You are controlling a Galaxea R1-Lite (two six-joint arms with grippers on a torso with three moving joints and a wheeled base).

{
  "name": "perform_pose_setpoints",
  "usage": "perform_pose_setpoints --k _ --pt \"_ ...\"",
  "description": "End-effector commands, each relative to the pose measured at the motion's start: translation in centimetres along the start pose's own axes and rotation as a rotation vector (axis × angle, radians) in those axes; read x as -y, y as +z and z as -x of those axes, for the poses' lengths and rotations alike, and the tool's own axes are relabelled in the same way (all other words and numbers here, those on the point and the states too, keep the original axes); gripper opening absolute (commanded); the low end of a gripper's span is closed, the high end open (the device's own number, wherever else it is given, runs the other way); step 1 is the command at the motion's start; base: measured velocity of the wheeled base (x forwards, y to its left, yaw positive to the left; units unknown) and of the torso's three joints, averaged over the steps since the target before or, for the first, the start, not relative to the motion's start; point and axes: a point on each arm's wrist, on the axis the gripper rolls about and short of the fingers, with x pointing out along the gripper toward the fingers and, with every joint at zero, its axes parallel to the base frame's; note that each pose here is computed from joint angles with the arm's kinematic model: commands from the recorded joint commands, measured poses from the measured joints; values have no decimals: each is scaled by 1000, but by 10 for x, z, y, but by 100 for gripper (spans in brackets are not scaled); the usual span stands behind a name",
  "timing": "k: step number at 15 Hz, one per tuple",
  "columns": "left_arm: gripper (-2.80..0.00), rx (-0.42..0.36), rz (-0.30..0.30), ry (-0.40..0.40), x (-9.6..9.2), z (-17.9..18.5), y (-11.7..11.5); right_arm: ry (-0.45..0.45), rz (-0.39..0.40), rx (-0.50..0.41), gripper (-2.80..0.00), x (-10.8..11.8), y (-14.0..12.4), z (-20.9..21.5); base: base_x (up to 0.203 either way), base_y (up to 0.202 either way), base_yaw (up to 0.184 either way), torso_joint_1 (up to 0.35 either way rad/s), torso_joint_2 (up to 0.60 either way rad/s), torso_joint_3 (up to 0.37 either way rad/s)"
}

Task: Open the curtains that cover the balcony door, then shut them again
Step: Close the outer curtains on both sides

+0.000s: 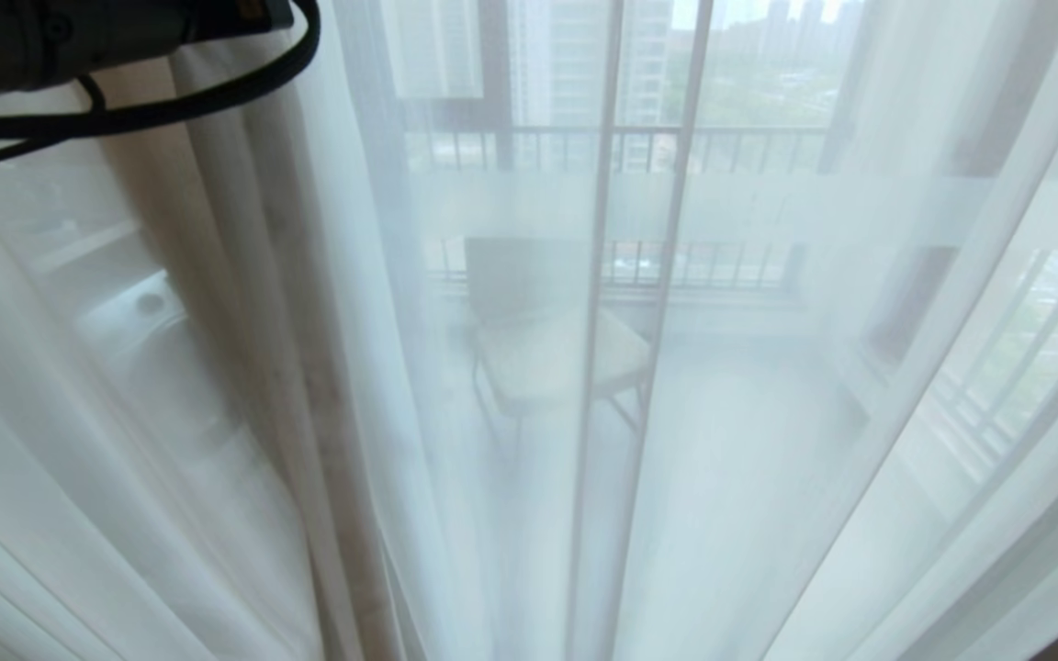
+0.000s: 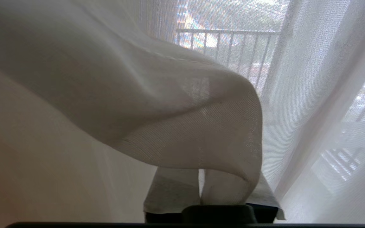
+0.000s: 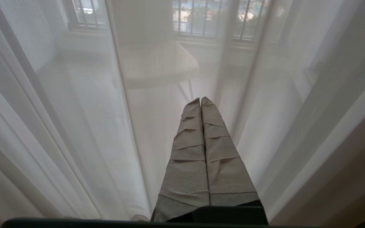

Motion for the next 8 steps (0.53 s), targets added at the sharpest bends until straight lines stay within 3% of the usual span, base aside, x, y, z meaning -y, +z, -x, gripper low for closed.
perform_pose_setpoints --k 1,8 --pt "0 -5 -2 2 -1 1 -1 1 0 1 -280 0 0 0 0 0 0 0 0 0" --pt "0 37 17 -5 -6 17 12 1 0 1 -280 0 0 0 0 0 0 0 0 0"
